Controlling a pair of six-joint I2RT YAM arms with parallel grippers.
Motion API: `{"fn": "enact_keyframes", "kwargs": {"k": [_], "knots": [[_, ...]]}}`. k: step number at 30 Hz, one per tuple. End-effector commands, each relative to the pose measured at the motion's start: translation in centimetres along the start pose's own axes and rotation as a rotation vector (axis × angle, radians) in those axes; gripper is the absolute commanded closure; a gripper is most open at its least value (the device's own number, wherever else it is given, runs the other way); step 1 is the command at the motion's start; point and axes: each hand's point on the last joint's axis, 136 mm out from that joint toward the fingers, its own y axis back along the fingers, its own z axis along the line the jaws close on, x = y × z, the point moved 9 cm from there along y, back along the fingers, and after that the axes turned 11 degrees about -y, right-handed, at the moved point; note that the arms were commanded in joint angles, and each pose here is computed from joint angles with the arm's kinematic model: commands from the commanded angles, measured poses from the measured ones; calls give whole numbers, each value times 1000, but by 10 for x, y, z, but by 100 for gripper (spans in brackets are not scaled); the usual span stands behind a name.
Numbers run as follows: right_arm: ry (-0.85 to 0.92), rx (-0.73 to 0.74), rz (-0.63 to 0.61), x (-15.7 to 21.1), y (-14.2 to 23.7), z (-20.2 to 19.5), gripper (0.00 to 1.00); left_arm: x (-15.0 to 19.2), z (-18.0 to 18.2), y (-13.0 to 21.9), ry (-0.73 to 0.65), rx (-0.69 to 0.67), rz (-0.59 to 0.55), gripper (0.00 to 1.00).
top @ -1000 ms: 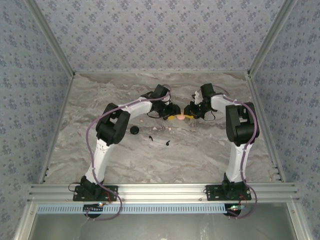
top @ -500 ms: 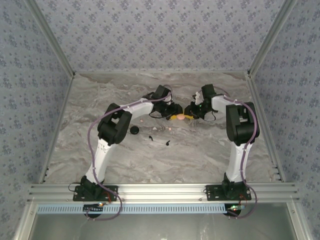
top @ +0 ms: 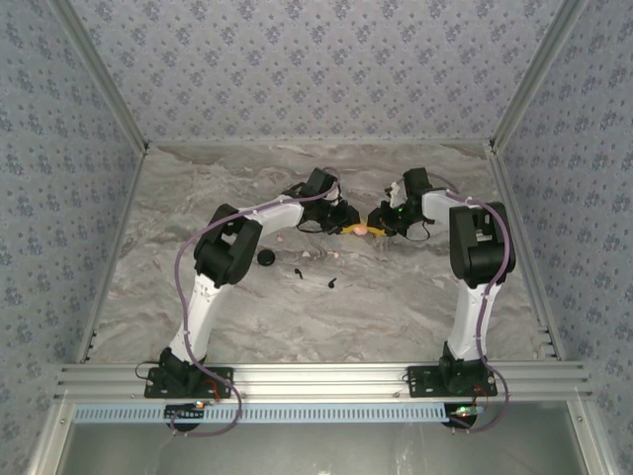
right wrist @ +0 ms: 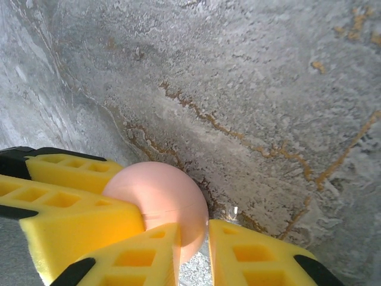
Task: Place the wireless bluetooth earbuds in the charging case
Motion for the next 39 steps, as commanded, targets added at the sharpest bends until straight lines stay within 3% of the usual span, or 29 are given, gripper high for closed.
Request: {"fn": "enact_keyframes", "kwargs": {"k": [1,11,27,39], "knots": [[-32,12,22,9,2,-3,76,0,-8,4,-21,18,-27,81],[28,-55,-83,12,54,17,66,-11,-25,46,-85,75,-105,81],[350,-422,-90,46,140,100,53,7,-98,193,-498,294,-247,82],[569,-598,-9,75,159,159,45,29,-125,227,-653,408,-224,82]]}}
